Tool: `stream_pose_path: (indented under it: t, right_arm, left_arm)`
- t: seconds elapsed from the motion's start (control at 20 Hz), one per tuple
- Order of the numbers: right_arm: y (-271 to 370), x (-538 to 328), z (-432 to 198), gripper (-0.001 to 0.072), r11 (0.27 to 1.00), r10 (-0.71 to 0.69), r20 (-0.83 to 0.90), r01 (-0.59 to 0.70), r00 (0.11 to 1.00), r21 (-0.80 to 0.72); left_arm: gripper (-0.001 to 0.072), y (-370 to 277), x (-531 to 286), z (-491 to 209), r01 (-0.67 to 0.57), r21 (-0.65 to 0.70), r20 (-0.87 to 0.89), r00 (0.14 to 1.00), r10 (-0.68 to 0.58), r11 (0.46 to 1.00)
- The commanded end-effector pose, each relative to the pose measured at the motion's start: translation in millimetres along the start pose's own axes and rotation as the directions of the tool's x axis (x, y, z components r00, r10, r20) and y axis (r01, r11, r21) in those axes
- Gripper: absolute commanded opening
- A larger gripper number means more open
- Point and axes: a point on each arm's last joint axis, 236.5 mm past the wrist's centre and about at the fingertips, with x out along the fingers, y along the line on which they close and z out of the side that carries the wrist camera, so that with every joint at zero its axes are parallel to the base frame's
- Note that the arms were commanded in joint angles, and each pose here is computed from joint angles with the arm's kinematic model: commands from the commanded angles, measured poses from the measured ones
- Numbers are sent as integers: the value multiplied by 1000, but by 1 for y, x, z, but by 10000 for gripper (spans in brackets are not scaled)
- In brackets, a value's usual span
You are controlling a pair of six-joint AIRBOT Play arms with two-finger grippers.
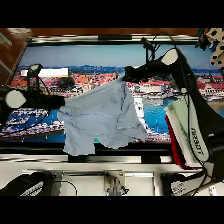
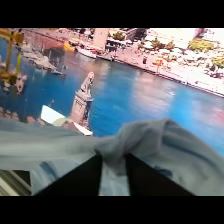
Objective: Fold the shirts.
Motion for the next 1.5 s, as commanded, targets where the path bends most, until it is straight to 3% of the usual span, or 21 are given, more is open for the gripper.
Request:
stream_pose_path:
  t: [0.0, 0.1, 0.2, 0.3, 0.35, 0.4, 0.5, 0.6, 0.85, 1.15, 1.25, 1.3, 1.35, 1.4, 1.45]
  right_arm:
    - [25, 19, 10, 688, 957, 263, 20, -264, 964, 120]
    - [42, -29, 26, 688, 937, 336, 46, -339, 941, 83]
    - [29, -85, 21, 682, 964, 267, 11, -267, 964, 14]
    - [-34, -137, -15, 683, 1000, -24, -100, 24, 995, 0]
    - [-75, -168, -40, 682, 976, -215, -176, 218, 961, -2]
    - [-97, -192, -56, 681, 948, -312, -213, 319, 926, -5]
    - [-90, -209, -74, 682, 971, -223, -196, 235, 955, 43]
    - [-85, -204, -87, 682, 981, -105, -135, 125, 985, 148]
    - [-135, -168, -188, 682, 926, -165, -380, 276, 910, 259]
    - [-149, -122, -246, 683, 910, -168, -496, 327, 852, 253]
    - [-143, -106, -261, 683, 920, -164, -530, 323, 832, 222]
    - [-141, -97, -267, 683, 925, -169, -538, 321, 826, 202]
    - [-138, -88, -272, 683, 931, -178, -543, 319, 821, 178]
    - [-135, -78, -277, 683, 936, -187, -547, 317, 816, 154]
    - [-133, -71, -282, 683, 939, -195, -550, 317, 812, 135]
  left_arm:
    - [599, 1, 45, -17, -1, -97, -86, 996, -7, 995]
    - [642, 16, 31, -8, -22, -73, -110, 994, 14, 997]
    - [639, 45, 6, -7, -47, 7, -166, 985, 47, 999]
    - [597, 74, -12, -28, -47, 6, -271, 961, 47, 999]
    - [597, 79, -15, -44, -8, -27, -322, 947, -1, 1000]
    - [598, 78, -13, -60, 51, -86, -354, 932, -78, 995]
    - [595, 68, 3, -92, 161, -210, -376, 897, -232, 964]
    - [603, 64, 31, -125, 186, -323, -381, 872, -307, 928]
    - [609, 45, 78, -154, 207, -362, -339, 879, -335, 909]
    - [586, 39, 105, -168, 183, -348, -394, 861, -321, 919]
    - [310, 39, 107, -170, 181, -351, -399, 859, -321, 919]
    - [291, 39, 106, -168, 183, -350, -397, 859, -322, 919]
    - [112, 37, 105, -168, 189, -352, -399, 856, -330, 917]
    - [31, 35, 102, -166, 202, -345, -401, 851, -339, 917]
    - [30, 33, 99, -163, 221, -325, -402, 848, -346, 920]
